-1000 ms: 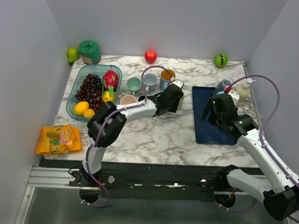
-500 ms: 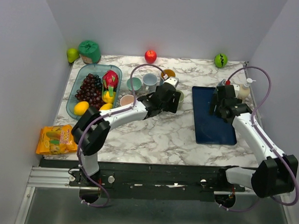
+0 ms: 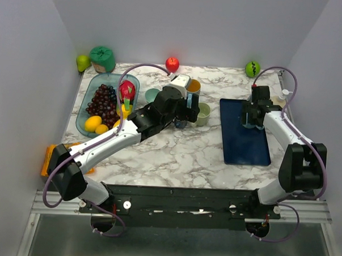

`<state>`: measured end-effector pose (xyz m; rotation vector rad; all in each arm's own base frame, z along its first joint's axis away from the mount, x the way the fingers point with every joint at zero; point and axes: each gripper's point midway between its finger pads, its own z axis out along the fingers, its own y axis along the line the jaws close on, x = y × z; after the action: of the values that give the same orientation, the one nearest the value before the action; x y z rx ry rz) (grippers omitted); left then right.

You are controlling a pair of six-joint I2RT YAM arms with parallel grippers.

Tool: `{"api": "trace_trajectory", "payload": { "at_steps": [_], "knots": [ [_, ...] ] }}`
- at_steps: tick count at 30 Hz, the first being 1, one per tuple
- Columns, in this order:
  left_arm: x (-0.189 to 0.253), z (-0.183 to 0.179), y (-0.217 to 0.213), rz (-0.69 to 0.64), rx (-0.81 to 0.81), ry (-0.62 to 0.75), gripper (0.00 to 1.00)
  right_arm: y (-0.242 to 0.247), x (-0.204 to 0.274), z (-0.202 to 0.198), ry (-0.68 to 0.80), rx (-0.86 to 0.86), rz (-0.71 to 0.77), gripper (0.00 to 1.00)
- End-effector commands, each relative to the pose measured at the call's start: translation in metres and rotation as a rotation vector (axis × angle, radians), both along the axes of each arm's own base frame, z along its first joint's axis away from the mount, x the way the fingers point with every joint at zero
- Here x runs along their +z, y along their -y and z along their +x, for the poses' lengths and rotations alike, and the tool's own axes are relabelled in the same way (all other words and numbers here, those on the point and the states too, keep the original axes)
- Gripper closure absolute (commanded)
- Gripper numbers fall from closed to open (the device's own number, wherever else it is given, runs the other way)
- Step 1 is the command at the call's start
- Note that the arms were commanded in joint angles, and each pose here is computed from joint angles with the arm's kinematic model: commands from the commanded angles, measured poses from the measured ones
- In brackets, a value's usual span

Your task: Turn the mug right side up

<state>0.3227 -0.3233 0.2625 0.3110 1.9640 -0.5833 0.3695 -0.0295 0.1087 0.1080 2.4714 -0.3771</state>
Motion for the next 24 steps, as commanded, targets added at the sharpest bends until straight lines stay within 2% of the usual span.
{"api": "trace_trajectory", "payload": {
  "at_steps": [1, 9, 14, 18, 24],
  "knots": [
    [0.011, -0.015, -0.009, -0.003, -0.058, 0.009, 0.03, -0.001, -0.01, 0.008, -0.058, 0.18, -0.038, 0.11],
    [0.021, -0.014, -0.03, -0.03, -0.066, 0.026, 0.01, 0.015, -0.024, 0.02, -0.09, 0.255, -0.166, 0.11],
    [0.022, -0.011, -0.039, -0.034, -0.068, 0.026, 0.01, 0.012, -0.036, 0.029, -0.112, 0.33, -0.138, 0.12],
    [0.022, -0.011, -0.049, -0.036, -0.056, 0.026, 0.01, -0.004, -0.044, 0.026, -0.109, 0.417, -0.038, 0.12],
    [0.015, -0.01, -0.056, -0.051, -0.046, 0.017, 0.01, -0.031, -0.044, 0.012, -0.107, 0.461, 0.112, 0.2]
  ]
}}
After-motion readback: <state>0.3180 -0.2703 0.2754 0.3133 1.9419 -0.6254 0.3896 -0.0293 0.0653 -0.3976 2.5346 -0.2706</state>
